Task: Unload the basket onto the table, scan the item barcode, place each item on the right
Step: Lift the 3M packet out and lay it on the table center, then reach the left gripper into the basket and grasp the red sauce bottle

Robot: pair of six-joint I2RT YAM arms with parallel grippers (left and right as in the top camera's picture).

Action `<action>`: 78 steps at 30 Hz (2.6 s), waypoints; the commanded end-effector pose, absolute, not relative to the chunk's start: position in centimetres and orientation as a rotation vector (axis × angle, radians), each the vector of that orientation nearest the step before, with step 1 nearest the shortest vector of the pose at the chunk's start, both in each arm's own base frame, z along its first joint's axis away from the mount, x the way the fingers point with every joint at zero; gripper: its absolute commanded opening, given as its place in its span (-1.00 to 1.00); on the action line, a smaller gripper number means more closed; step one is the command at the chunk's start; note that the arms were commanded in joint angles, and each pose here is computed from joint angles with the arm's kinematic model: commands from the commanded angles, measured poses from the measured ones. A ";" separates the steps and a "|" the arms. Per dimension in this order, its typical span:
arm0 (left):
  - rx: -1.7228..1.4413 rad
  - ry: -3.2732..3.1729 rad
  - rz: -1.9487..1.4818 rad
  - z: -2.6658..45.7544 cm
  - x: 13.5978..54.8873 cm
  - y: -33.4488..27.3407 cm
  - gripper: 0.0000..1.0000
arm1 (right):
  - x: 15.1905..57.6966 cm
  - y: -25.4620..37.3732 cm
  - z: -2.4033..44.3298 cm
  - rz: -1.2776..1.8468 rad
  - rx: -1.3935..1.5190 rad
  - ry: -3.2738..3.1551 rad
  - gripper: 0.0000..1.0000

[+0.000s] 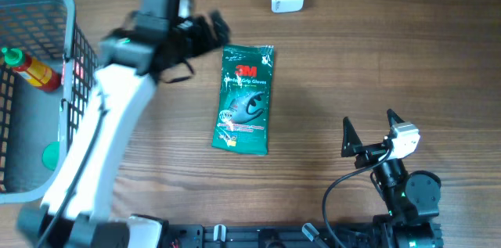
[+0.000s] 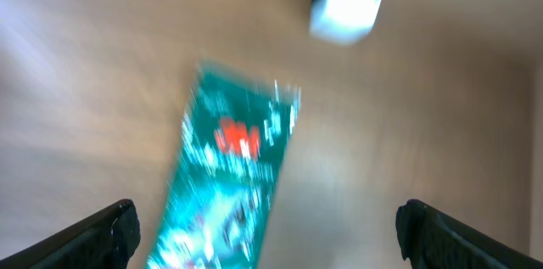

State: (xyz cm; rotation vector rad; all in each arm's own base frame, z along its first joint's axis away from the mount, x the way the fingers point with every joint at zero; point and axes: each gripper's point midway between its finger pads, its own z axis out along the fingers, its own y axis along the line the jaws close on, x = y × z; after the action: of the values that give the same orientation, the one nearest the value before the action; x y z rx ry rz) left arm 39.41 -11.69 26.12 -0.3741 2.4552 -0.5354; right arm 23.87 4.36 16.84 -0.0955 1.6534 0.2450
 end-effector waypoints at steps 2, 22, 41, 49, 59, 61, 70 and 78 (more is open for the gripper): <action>-0.398 2.158 -0.313 35.6 38.5 -3.2 1.00 | 23.9 4.1 17.0 0.244 -0.074 1.649 0.99; -1.339 1.957 0.326 31.5 28.3 24.4 1.00 | 23.9 4.1 17.0 0.244 -0.074 1.649 0.99; -1.354 2.075 0.324 19.1 37.8 31.4 1.00 | 23.9 4.1 17.0 0.245 -0.073 1.649 0.99; -1.346 2.093 0.280 15.8 40.0 32.1 1.00 | 23.9 4.1 17.0 0.245 -0.073 1.649 0.99; -1.368 2.162 0.248 12.9 40.1 31.7 -0.04 | 23.9 4.1 17.0 0.244 -0.074 1.649 0.99; -1.359 2.142 0.249 14.0 40.1 31.8 -0.14 | 23.9 4.1 17.0 0.245 -0.073 1.649 0.99; -1.228 1.881 0.252 27.3 38.9 30.9 -0.15 | 23.9 4.1 17.0 0.244 -0.074 1.650 0.99; -1.041 1.620 0.176 41.9 33.4 25.1 -0.14 | 23.9 4.1 16.9 0.244 -0.074 1.651 1.00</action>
State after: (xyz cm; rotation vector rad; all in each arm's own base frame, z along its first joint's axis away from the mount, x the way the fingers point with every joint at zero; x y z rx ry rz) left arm 36.17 28.70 33.65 -1.1654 1.7681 0.2443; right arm 23.87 4.36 16.84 -0.0955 1.6534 0.2450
